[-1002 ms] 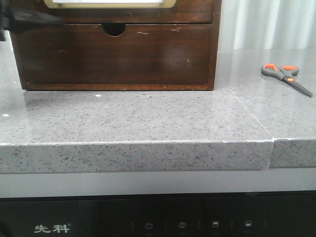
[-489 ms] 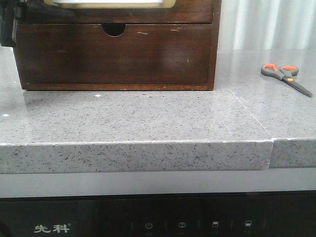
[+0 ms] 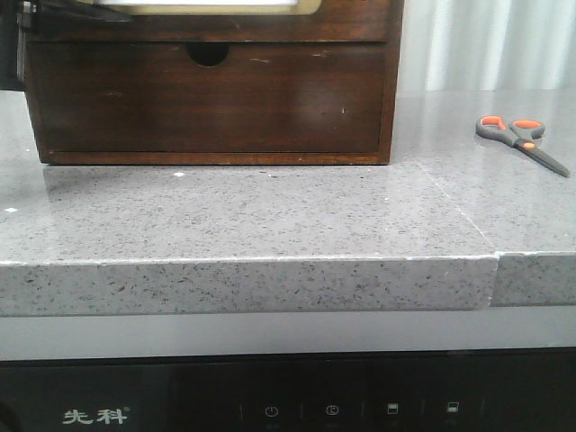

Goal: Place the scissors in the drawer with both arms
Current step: 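Grasp the white drawer handle with the left gripper and pull the drawer open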

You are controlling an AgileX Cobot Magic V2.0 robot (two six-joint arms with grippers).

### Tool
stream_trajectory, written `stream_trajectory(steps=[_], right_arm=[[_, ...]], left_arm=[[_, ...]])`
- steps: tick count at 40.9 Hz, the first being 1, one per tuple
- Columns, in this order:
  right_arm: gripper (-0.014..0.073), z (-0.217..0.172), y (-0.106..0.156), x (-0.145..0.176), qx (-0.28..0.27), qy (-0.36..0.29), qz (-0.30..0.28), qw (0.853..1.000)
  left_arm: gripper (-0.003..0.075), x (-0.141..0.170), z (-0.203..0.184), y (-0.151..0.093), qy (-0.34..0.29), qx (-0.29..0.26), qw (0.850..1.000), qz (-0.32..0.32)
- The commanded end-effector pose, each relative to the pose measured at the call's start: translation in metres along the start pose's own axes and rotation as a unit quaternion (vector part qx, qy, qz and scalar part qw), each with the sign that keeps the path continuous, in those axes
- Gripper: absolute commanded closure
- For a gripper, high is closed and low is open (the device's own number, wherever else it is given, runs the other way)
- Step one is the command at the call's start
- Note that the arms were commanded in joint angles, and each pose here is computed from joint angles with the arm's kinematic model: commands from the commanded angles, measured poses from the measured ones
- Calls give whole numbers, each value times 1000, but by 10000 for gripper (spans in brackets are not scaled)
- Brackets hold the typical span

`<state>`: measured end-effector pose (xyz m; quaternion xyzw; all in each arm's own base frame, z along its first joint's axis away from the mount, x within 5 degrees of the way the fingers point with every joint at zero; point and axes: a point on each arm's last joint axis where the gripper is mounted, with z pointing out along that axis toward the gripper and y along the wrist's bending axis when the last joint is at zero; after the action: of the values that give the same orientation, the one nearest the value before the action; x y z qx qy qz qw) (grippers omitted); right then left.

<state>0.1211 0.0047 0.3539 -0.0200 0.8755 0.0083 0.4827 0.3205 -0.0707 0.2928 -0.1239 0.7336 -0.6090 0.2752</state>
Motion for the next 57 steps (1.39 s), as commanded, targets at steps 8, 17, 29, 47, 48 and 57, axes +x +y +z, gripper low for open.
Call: stream_trajectory(steps=[8,17,29,47,48,57], right_arm=[[67,-5,-1,-14,3,-44,-4,999],[67,-5,-1,-14,3,-44,-4,999],[67,-5,0,-14,1,-44,-2,999],[67,-5,1,-14,-4,-44,3,999],[67,-5,1,-14,-4,-44,3,999],[67,-5,1,-14,-4,-44,3,999]], left_arm=[[575,42,-34,-40,9,93,994,57],[575,88,-62,-43,6,97,992,83],[537,126,-90,-53,-23,96,987,128],[217,133,-92,-49,-1,55,985,166],[217,134,-92,-48,2,51,984,168],[217,140,-93,-37,39,-14,982,182]])
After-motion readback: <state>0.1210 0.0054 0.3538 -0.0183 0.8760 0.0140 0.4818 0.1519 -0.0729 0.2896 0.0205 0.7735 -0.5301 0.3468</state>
